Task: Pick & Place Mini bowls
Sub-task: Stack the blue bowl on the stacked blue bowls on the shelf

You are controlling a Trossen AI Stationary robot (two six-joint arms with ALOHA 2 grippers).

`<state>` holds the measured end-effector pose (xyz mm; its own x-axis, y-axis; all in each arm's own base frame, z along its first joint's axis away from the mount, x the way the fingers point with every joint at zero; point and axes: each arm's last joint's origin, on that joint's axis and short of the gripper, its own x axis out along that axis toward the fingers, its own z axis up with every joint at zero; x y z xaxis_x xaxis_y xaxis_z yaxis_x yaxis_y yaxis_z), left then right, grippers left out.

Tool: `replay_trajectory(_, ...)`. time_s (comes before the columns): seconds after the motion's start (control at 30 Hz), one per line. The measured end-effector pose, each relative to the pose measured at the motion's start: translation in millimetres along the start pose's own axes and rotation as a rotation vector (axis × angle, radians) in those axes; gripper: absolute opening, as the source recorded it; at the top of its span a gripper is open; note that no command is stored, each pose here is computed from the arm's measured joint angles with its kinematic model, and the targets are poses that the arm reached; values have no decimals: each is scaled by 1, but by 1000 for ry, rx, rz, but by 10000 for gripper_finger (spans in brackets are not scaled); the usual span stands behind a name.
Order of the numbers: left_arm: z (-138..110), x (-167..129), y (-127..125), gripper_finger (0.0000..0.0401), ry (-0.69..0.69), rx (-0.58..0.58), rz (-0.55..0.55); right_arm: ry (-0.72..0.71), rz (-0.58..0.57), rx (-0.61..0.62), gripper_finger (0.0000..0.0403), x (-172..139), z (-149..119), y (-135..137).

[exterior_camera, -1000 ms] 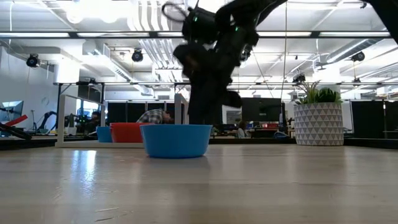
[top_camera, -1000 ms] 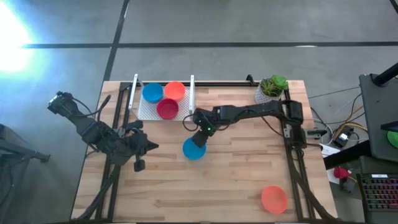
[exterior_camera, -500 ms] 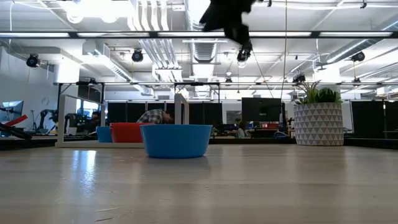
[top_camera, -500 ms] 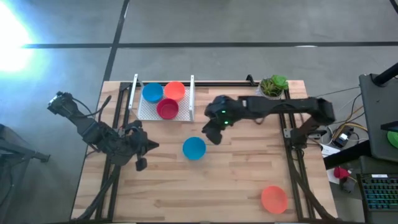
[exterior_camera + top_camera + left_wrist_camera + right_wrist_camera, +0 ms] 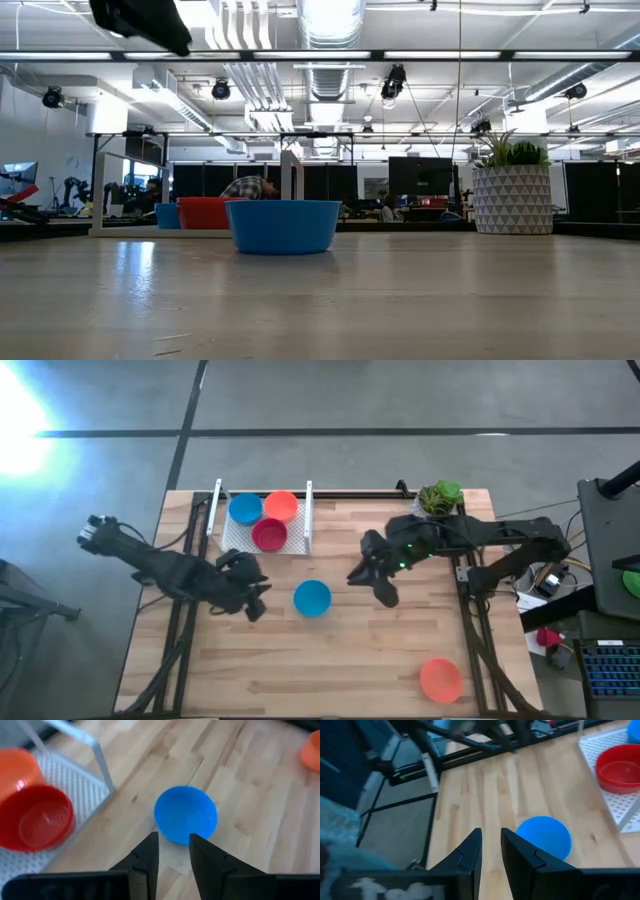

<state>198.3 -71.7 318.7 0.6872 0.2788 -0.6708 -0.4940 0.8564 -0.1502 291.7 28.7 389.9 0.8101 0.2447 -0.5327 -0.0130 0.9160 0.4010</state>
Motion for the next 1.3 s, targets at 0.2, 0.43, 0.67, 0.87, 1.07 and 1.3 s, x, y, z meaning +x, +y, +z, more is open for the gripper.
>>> replay_trajectory(0.2,7,38,3,100,151,-89,33,-47,33,-29,75,-32,-2,10)
replay_trajectory(0.43,16,68,4,100,150,-164,56,-118,63,-37,67,-63,-2,15)
replay_trajectory(0.67,18,94,4,100,204,-338,59,-147,83,-44,69,-79,-3,18)
replay_trajectory(0.87,13,116,2,100,313,-379,44,-156,87,-50,75,-83,-3,18)
replay_trajectory(1.07,5,140,2,100,363,-389,107,-152,84,-55,70,-81,-3,18)
replay_trajectory(1.3,2,162,1,100,385,-414,92,-140,80,-50,66,-81,-4,18)
